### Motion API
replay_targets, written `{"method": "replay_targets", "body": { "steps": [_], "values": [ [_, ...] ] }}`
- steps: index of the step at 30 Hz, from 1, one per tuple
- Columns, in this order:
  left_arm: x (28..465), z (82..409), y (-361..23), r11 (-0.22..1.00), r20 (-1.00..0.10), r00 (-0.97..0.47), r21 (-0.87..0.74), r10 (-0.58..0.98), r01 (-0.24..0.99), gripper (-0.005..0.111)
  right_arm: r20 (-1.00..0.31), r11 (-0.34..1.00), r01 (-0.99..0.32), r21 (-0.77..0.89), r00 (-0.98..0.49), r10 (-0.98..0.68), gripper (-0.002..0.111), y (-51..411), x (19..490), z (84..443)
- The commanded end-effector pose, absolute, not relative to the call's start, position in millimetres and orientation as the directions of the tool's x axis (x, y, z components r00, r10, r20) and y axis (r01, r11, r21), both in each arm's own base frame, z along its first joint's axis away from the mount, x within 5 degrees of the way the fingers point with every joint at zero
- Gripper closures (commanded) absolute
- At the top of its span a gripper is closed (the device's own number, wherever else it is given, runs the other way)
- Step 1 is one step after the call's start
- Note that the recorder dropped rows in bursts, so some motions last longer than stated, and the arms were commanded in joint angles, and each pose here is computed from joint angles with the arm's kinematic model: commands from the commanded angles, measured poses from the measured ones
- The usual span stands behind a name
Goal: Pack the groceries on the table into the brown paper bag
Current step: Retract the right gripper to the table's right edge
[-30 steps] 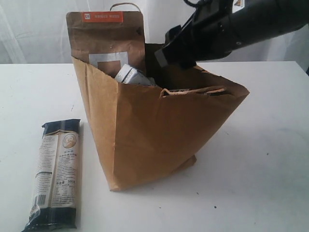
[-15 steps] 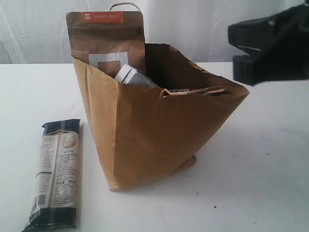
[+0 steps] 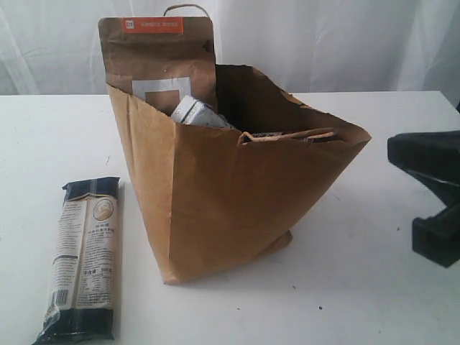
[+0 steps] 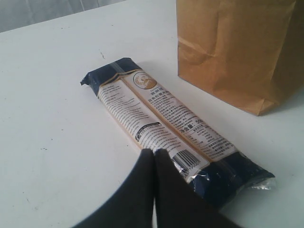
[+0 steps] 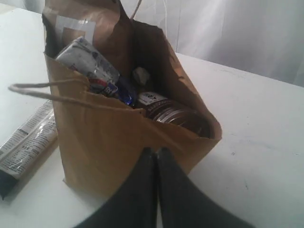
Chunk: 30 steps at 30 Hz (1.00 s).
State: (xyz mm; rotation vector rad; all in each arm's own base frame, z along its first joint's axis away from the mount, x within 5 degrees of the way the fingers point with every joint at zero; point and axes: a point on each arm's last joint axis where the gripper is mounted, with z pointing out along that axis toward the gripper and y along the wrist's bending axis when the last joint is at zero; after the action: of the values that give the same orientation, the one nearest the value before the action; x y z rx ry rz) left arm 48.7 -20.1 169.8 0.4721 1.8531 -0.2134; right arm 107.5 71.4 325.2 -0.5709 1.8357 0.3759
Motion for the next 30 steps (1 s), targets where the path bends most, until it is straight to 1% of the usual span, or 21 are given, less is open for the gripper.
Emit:
{"method": "replay_targets", "body": {
  "steps": [1,4,13,21,23,25,30],
  "values": [
    [48.7,168.9,-19.9,0.905,-0.942,-0.266,0.079,0.205,0.417,0.107,-0.973,0.827,-0.562,-0.018,-0.179,-0.143,0.108,72.7,107.4,303.9],
    [48.7,168.9,-19.9,0.905,-0.942,-0.266,0.079,0.205,0.417,0.107,-0.980,0.824,-0.566,-0.017,-0.152,-0.125,0.108,73.0,107.0,286.4],
    [48.7,168.9,-19.9,0.905,-0.942,-0.266,0.079,0.205,0.417,0.107,-0.972,0.835,-0.550,-0.017,-0.186,-0.142,0.108,56.0,85.8,228.7],
    [48.7,168.9,-19.9,0.905,-0.942,-0.266,0.079,0.205,0.417,0.107,-0.981,0.886,-0.463,-0.017,-0.163,-0.104,0.108,35.8,69.1,194.0],
    [48.7,168.9,-19.9,0.905,-0.942,-0.266,0.079,0.205,0.417,0.107,-0.987,0.896,-0.444,-0.017,-0.135,-0.086,0.108,33.2,67.4,196.5],
    [48.7,168.9,-19.9,0.905,-0.942,-0.266,0.079,0.205,0.417,0.107,-0.978,0.902,-0.431,-0.018,-0.180,-0.105,0.108,30.0,63.7,191.3],
    [48.7,168.9,-19.9,0.905,-0.942,-0.266,0.079,0.205,0.417,0.107,-0.974,0.904,-0.427,-0.006,-0.202,-0.102,0.108,28.2,60.4,188.8]
  ]
}}
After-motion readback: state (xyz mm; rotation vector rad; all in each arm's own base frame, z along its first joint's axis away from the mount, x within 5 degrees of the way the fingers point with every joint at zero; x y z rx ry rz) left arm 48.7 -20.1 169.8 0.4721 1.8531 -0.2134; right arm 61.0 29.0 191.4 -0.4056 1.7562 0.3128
